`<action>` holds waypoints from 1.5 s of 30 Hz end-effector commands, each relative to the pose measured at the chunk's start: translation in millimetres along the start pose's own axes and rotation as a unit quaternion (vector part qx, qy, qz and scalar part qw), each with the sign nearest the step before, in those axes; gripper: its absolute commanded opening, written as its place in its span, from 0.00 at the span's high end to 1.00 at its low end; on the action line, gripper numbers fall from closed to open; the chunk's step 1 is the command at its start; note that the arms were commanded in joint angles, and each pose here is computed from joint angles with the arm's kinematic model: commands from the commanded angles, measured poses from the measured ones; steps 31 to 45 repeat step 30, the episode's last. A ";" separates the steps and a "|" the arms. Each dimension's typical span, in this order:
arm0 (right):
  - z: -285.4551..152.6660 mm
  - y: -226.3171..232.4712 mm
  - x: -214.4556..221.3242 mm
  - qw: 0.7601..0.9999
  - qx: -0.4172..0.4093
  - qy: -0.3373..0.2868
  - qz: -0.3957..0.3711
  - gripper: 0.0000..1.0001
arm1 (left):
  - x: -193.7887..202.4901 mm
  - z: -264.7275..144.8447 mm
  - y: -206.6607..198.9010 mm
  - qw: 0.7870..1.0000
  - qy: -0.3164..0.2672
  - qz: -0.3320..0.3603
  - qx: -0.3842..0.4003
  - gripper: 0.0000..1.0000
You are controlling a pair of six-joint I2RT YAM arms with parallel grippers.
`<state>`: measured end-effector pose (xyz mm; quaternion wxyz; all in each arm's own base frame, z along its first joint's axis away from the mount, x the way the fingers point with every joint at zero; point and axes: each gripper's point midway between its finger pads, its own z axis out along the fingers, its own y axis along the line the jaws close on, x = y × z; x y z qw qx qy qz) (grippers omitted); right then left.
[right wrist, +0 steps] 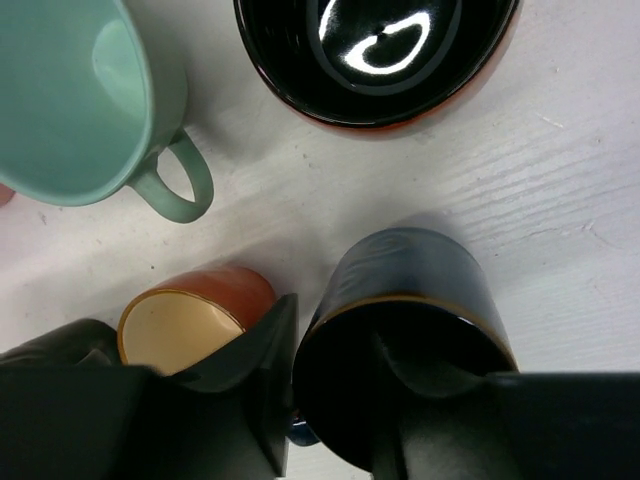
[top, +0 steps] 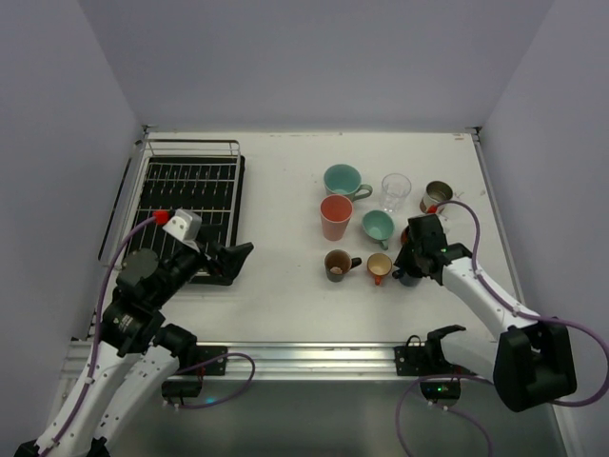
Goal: Unload the cups from the dish rack
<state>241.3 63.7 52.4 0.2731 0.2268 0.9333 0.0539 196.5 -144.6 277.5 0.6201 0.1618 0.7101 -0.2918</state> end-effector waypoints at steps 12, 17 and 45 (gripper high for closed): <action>-111.8 37.2 -69.6 0.974 -0.150 -0.169 0.002 0.01 | 2.0 -2.0 9.3 1.000 0.003 -0.005 -0.029 0.00; -245.6 51.4 -93.9 0.880 -0.324 -0.346 -0.022 0.01 | -8.1 -4.1 8.6 0.999 -0.008 0.001 -0.031 0.00; -341.1 15.4 -78.4 0.783 -0.378 -0.491 -0.056 0.01 | -111.7 -29.3 15.2 0.988 -0.113 -0.014 -0.106 0.00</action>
